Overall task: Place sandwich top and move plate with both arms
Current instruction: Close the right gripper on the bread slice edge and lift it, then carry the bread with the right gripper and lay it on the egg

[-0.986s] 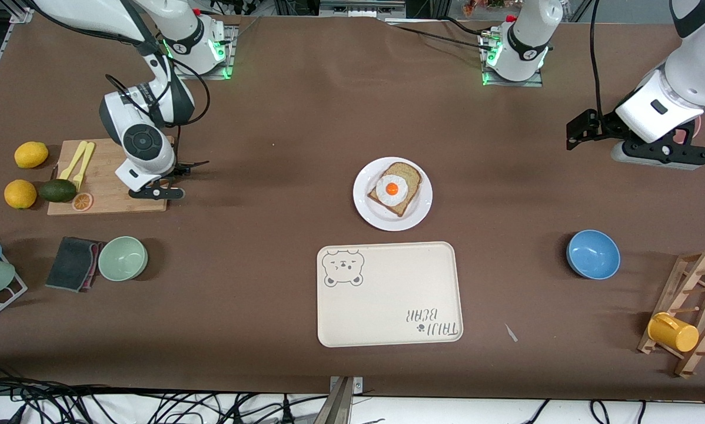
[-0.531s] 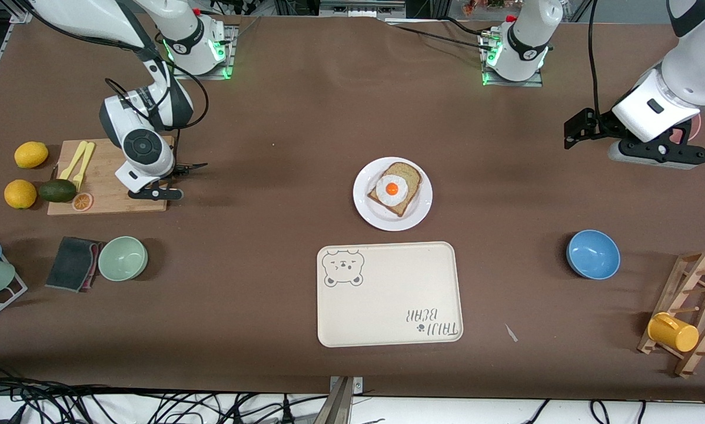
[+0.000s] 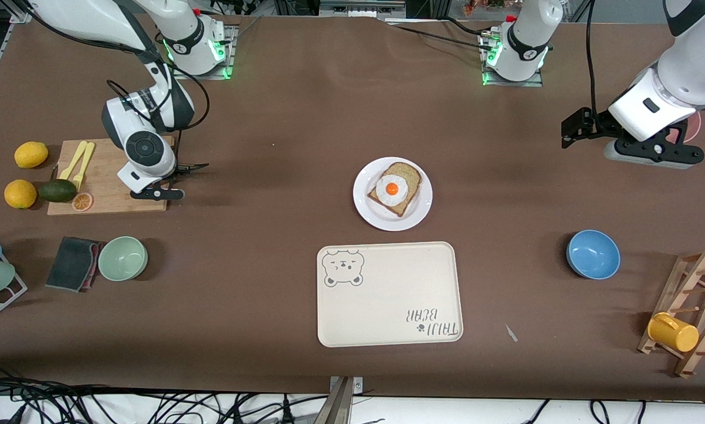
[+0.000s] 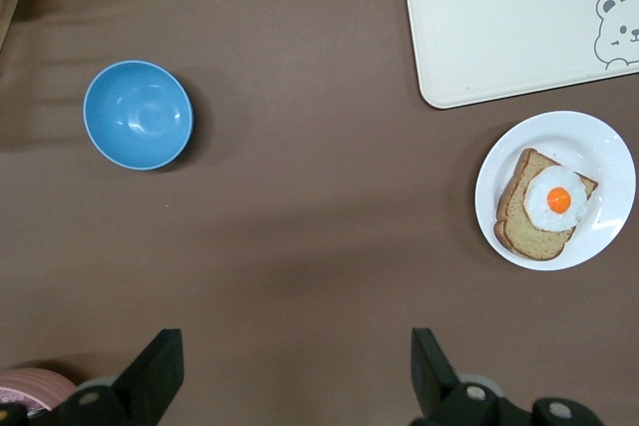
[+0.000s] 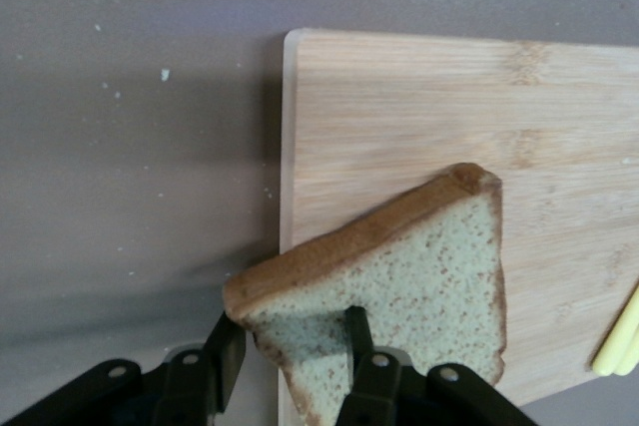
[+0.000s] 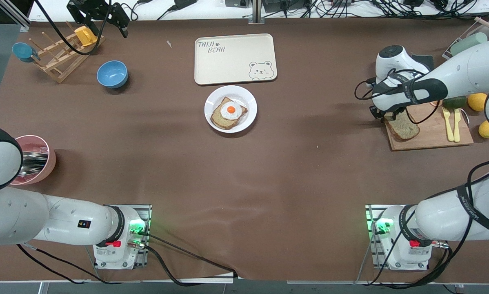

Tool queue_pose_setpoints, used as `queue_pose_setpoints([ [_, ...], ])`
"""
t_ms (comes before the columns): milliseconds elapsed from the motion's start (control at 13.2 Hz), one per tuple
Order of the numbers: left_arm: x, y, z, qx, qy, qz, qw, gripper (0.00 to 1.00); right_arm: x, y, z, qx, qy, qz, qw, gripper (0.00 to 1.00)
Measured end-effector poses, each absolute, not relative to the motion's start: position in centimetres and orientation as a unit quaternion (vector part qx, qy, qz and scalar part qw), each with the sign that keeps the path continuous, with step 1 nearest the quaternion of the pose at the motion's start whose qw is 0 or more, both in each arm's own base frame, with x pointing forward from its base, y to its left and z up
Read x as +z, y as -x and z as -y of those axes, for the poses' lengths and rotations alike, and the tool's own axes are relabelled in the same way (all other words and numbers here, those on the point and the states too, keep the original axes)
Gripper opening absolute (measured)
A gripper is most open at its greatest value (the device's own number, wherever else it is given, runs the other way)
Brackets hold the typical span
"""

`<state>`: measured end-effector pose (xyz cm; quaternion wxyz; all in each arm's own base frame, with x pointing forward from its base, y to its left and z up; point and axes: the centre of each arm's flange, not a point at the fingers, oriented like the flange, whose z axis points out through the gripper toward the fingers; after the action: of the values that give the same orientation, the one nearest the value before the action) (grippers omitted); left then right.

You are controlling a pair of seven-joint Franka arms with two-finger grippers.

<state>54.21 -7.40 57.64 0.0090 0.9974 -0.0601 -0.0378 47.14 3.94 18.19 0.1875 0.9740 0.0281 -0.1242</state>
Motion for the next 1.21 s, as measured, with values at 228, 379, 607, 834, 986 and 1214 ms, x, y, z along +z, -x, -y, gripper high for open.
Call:
queue_pose_setpoints([
  [228, 57.6, -54.2, 7.4, -0.039, -0.997, 0.060, 0.009, 1.00, 18.3, -47.2, -3.9, -0.123, -0.974, -0.029, 0.190, 0.24],
  [379, 57.6, -54.2, 7.4, -0.040, -0.997, 0.060, 0.009, 1.00, 18.4, -47.2, -3.9, -0.123, -0.974, -0.029, 0.190, 0.21],
  [607, 57.6, -54.1, 7.3, -0.041, -0.997, 0.059, 0.009, 1.00, 18.5, -47.2, -4.0, -0.123, -0.974, -0.030, 0.190, 0.21],
  [834, 57.6, -54.1, 7.2, -0.043, -0.997, 0.059, 0.009, 1.00, 19.1, -47.3, -5.1, -0.127, -0.972, -0.038, 0.196, 0.17],
  [986, 57.6, -54.1, 7.2, -0.043, -0.997, 0.059, 0.009, 1.00, 20.3, -47.3, -6.7, -0.127, -0.969, -0.050, 0.204, 0.08],
  [1214, 57.7, -54.1, 7.2, -0.044, -0.997, 0.059, 0.009, 1.00, 21.7, -47.2, -9.1, -0.122, -0.967, -0.067, 0.211, 0.08],
])
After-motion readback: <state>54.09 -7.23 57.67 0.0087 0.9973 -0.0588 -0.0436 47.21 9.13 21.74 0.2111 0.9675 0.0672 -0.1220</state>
